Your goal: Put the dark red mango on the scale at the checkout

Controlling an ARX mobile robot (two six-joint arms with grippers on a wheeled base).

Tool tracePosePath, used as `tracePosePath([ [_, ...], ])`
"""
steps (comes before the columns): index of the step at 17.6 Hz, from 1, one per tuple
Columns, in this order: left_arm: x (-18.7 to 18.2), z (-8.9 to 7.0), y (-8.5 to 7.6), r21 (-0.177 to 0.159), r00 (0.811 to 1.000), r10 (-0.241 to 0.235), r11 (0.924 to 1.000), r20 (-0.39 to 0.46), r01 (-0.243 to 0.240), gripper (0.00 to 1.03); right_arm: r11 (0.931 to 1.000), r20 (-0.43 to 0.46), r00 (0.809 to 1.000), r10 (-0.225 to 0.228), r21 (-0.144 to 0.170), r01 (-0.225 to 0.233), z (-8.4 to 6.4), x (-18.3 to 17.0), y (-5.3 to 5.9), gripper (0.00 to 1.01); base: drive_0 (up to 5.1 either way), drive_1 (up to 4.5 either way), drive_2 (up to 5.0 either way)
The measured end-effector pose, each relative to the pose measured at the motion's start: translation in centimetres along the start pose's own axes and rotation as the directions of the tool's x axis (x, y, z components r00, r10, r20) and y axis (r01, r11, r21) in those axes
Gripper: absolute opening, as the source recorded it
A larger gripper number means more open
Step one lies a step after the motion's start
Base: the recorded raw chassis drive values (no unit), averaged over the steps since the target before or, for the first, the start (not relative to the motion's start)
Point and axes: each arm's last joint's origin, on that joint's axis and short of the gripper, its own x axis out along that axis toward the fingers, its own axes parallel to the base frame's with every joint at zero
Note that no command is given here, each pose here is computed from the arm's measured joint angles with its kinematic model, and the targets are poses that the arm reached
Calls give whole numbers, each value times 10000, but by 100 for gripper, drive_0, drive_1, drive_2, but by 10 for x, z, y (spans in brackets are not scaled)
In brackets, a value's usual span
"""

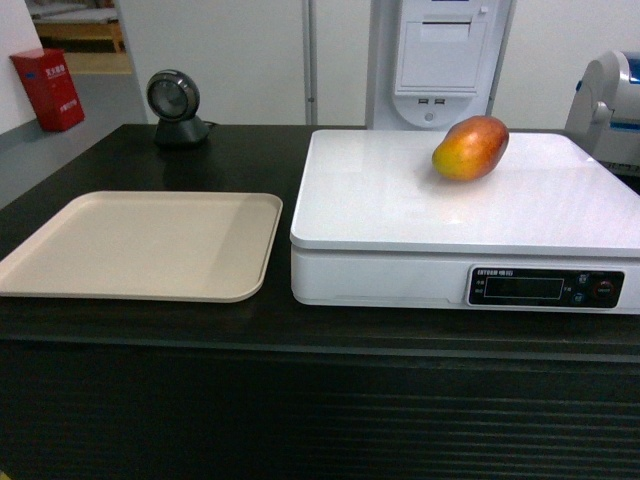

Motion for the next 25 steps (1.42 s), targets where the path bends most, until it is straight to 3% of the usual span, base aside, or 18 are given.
tracePosePath([
  [1, 0, 0, 0, -4, 10000, -4, 10000, 0, 4, 4, 10000, -4, 10000, 0, 0, 0, 0, 0, 0, 98, 0, 0, 0],
  [9, 0, 0, 0, 0, 10000, -4, 10000, -4, 4, 98, 10000, -4, 10000, 0, 0, 0, 0, 0, 0, 98, 0, 0, 0],
  [25, 0, 0, 0, 8, 10000, -4, 10000, -4, 4, 98, 10000, -4, 10000, 0, 0, 0, 0, 0, 0, 98, 0, 0, 0],
])
